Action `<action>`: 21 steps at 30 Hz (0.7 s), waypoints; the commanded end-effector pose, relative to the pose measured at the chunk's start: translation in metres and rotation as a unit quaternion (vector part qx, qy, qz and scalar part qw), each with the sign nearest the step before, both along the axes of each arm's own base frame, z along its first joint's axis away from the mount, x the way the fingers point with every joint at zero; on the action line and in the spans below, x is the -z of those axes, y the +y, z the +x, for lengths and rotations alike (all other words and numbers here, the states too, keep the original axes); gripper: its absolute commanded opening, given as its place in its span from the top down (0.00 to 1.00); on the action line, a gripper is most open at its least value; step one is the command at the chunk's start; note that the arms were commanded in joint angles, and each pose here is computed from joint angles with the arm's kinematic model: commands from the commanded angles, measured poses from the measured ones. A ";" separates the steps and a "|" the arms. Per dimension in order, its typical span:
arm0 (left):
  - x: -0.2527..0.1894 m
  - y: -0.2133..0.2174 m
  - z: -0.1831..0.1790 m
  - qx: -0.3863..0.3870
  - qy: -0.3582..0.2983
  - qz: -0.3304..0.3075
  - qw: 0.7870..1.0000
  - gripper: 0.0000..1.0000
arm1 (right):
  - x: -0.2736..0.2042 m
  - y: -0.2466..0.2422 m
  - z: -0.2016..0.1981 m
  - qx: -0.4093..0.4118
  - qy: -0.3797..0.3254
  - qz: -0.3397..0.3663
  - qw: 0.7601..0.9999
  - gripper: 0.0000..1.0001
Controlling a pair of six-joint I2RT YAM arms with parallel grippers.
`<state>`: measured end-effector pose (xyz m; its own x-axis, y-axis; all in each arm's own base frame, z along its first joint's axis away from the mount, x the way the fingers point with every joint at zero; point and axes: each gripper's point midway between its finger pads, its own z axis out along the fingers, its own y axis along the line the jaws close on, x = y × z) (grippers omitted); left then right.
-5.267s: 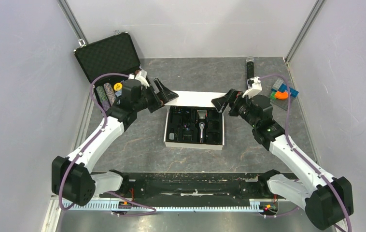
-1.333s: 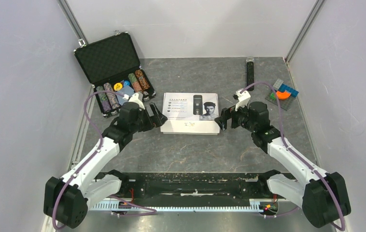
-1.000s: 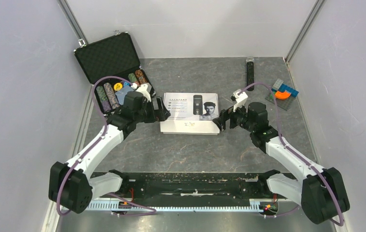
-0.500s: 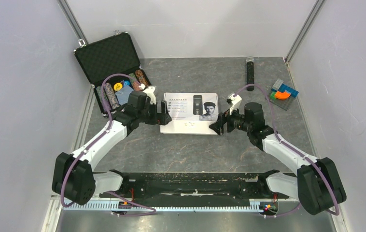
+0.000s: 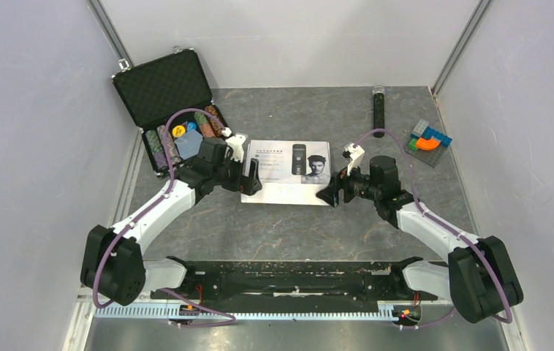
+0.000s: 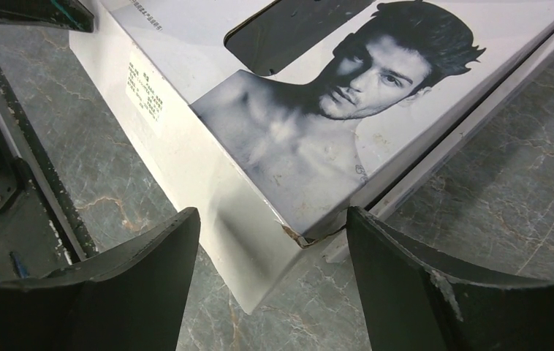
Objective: Sort the hair-cutting tools
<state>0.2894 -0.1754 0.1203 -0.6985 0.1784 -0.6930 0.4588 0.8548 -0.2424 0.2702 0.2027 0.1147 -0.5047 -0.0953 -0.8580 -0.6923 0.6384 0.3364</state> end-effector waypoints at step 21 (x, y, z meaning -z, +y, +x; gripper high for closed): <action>-0.026 -0.021 -0.031 -0.045 0.130 -0.075 0.988 0.04 | -0.022 0.002 -0.004 0.024 0.087 0.012 0.996 0.25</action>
